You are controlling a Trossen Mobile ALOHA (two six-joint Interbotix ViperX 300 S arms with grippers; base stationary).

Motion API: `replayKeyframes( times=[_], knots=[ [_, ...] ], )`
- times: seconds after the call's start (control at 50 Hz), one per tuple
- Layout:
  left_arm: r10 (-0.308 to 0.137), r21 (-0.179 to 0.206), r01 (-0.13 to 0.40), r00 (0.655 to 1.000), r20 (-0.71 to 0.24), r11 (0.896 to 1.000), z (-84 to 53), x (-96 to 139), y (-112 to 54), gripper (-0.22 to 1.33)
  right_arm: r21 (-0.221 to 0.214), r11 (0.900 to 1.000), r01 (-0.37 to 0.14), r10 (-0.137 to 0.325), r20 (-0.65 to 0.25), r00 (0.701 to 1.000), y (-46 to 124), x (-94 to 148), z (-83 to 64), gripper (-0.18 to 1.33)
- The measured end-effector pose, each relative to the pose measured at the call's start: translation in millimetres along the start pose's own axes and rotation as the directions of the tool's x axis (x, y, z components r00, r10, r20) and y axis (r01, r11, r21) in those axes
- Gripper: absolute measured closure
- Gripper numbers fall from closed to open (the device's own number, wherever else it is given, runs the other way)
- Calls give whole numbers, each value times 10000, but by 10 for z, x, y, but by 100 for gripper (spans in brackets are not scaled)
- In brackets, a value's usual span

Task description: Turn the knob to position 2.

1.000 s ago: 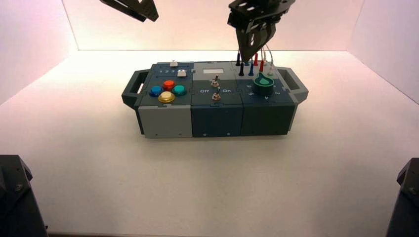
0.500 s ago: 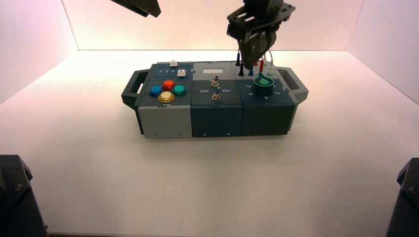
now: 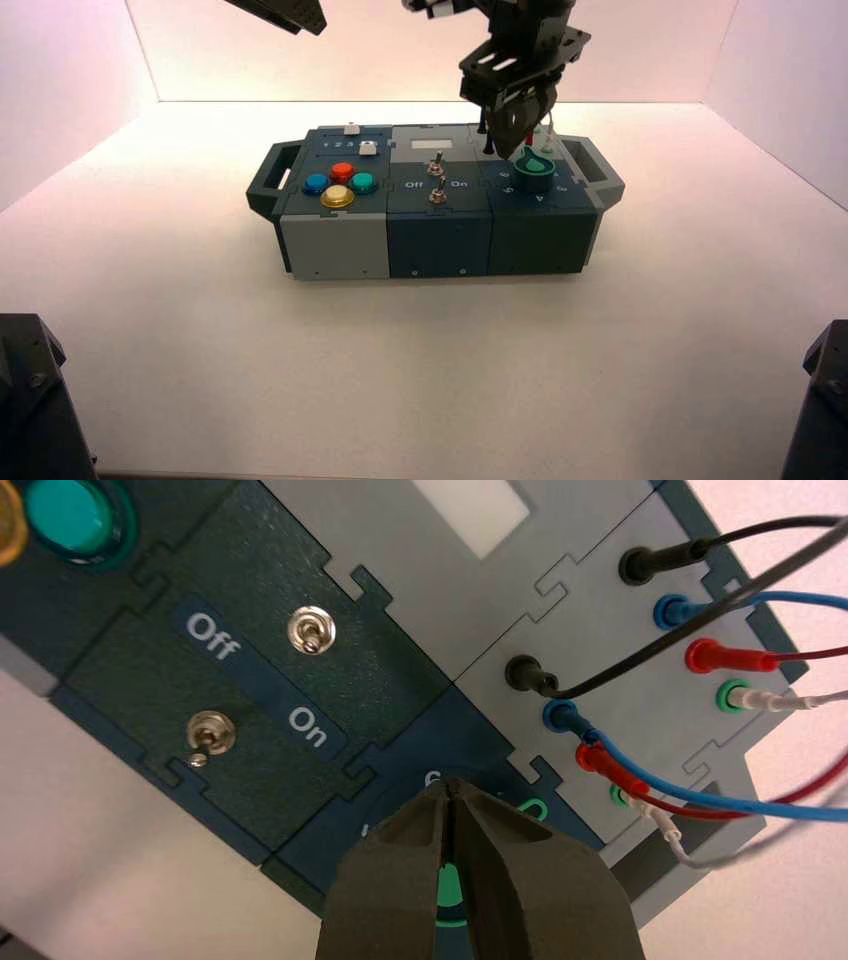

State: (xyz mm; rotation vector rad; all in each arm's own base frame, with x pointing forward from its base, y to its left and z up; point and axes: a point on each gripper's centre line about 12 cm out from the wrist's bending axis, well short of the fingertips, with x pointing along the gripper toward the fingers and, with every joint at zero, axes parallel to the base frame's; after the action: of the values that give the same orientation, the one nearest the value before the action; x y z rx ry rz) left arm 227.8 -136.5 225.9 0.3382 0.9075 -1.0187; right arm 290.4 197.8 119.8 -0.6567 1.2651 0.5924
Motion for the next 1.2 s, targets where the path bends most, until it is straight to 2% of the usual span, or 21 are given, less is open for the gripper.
replayKeyframes(
  times=[0.36, 1.0, 1.2],
  knots=[
    [-49, -97, 48, 9999, -126, 9999, -16, 48, 25, -17, 190, 9976, 669, -667, -152, 9977, -96, -5, -10, 128],
    [-70, -120, 68, 9998, -160, 9999, -17, 60, 32, -17, 183, 9966, 801, -789, -602, 9951, -144, 24, -44, 128],
    [-70, -120, 68, 9998, -160, 9999, -17, 60, 32, -17, 356, 9957, 851, -816, -896, 9926, -203, 22, -88, 128]
  ],
)
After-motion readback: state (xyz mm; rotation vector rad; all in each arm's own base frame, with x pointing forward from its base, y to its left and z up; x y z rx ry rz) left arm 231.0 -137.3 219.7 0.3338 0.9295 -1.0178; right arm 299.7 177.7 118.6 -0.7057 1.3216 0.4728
